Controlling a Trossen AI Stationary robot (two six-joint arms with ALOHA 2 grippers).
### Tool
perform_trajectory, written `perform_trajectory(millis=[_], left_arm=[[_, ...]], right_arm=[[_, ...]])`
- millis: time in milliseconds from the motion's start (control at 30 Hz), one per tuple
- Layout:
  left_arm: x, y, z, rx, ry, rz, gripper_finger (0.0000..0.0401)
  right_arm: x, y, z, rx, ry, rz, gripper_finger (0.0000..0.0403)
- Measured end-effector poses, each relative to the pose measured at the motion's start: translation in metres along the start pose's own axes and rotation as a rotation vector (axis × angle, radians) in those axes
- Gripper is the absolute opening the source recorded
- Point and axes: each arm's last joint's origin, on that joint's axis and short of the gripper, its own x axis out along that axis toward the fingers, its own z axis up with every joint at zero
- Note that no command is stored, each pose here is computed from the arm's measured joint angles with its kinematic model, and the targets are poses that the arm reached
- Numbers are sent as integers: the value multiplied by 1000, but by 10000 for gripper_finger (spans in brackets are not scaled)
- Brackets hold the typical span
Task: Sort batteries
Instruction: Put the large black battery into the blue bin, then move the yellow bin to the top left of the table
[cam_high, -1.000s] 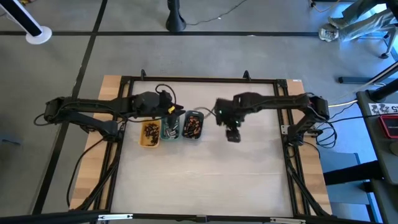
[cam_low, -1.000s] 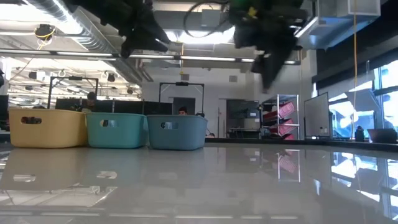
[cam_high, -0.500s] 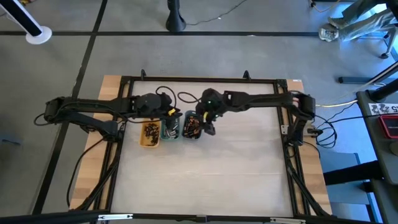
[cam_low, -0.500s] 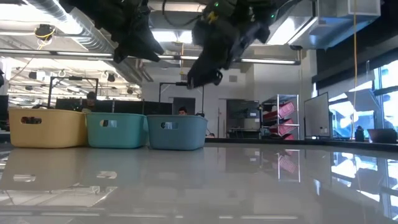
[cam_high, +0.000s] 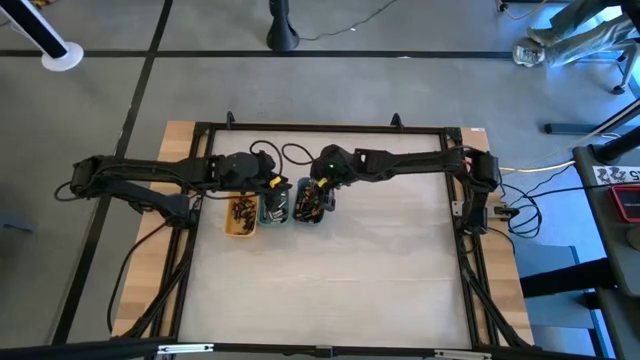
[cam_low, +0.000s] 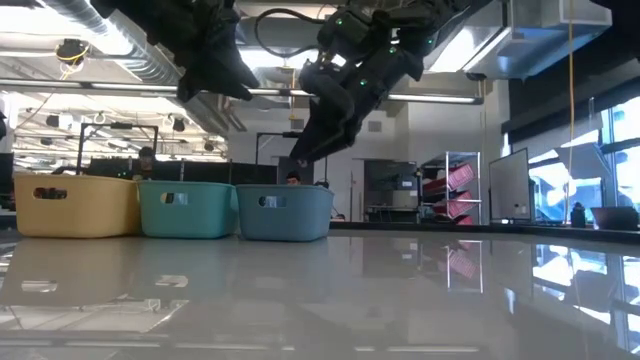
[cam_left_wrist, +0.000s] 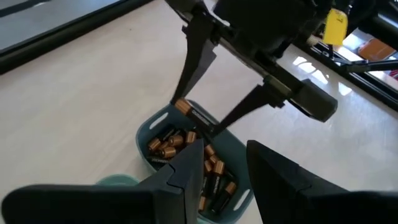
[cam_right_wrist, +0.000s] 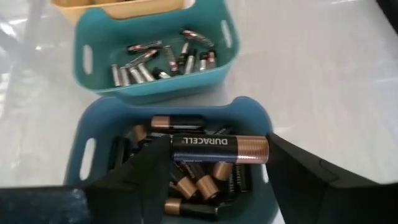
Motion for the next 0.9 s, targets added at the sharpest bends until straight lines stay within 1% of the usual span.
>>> perform_trajectory(millis=[100, 200, 333, 467, 667, 833, 900], left_arm=[[0, 0, 0, -9, 1, 1, 114], [0, 0, 0, -9, -2, 5, 114], [0, 1, 0, -9, -15, 31, 114], [0, 2, 1, -7, -28, 53, 114], [0, 2, 1, -8, -32, 60, 114], [0, 1, 1, -17, -37, 59, 114], [-1, 2, 2, -35, -53, 68, 114]], right_arm=[[0, 0, 0, 36, 1, -8, 239], [0, 1, 0, 56, 4, 17, 268], [0, 1, 0, 78, 5, 18, 310], [0, 1, 0, 80, 5, 17, 334], [-6, 1, 1, 80, 11, 17, 341], [-28, 3, 9, 75, -15, 16, 335], [-40, 2, 12, 76, -21, -1, 332]])
